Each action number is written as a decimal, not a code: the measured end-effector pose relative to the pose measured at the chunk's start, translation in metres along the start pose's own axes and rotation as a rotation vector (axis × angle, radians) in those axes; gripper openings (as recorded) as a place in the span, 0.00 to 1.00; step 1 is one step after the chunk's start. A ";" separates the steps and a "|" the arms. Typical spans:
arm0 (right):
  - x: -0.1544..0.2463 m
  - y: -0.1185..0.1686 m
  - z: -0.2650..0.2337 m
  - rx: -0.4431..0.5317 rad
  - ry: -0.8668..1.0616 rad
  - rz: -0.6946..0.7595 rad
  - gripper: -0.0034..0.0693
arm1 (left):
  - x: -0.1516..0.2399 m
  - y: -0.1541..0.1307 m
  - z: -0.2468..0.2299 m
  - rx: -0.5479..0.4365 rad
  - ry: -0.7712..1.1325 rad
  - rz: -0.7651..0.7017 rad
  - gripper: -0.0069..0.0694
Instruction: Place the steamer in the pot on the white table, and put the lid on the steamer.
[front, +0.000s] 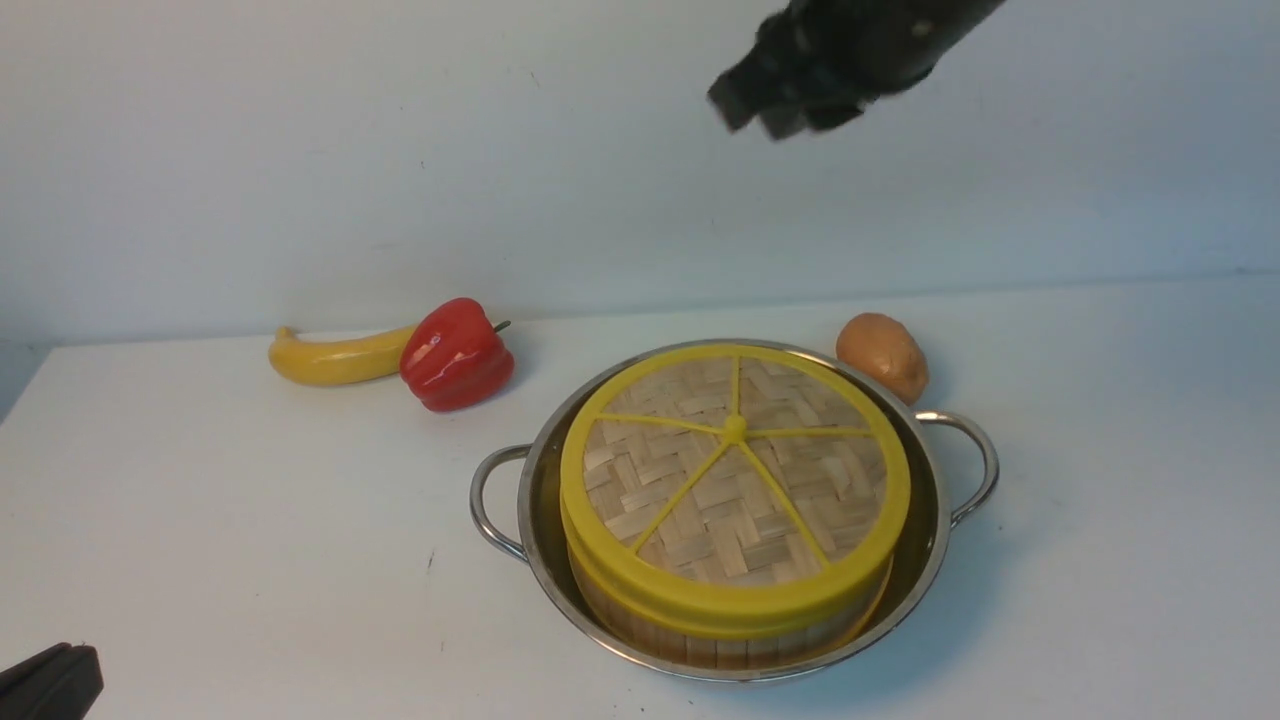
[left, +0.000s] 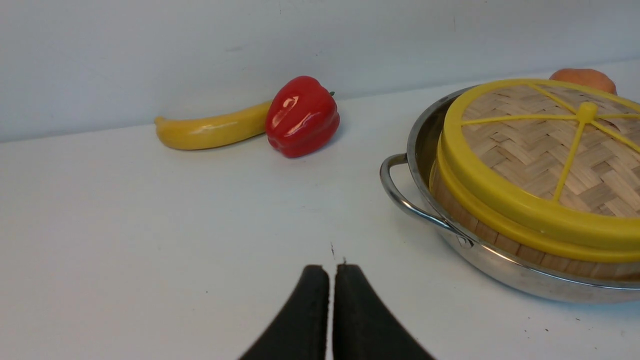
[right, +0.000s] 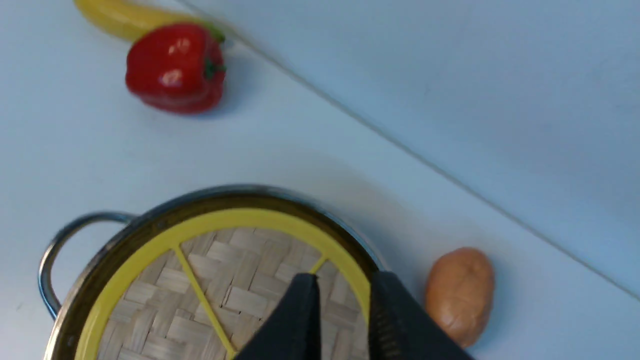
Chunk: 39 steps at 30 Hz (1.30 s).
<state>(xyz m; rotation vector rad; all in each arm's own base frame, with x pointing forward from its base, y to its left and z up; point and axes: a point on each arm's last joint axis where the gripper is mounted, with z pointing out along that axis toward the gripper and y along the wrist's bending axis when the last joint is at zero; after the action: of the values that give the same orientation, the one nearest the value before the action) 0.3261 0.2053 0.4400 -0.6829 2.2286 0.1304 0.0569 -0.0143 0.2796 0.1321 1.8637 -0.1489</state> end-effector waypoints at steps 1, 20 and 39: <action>0.000 -0.001 -0.004 0.005 -0.007 -0.001 0.17 | 0.000 0.000 0.000 0.000 0.000 0.000 0.10; 0.191 -0.005 -0.102 0.049 -0.131 0.040 0.05 | 0.000 0.000 0.000 0.000 0.000 0.000 0.12; 0.215 0.004 -0.084 -0.023 -0.204 0.134 0.08 | 0.000 0.000 0.000 0.000 0.000 0.000 0.16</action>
<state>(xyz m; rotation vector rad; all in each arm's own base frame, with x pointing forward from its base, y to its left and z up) 0.1507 0.0905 0.3426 -0.5083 2.0780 0.2805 0.0569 -0.0143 0.2797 0.1320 1.8633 -0.1488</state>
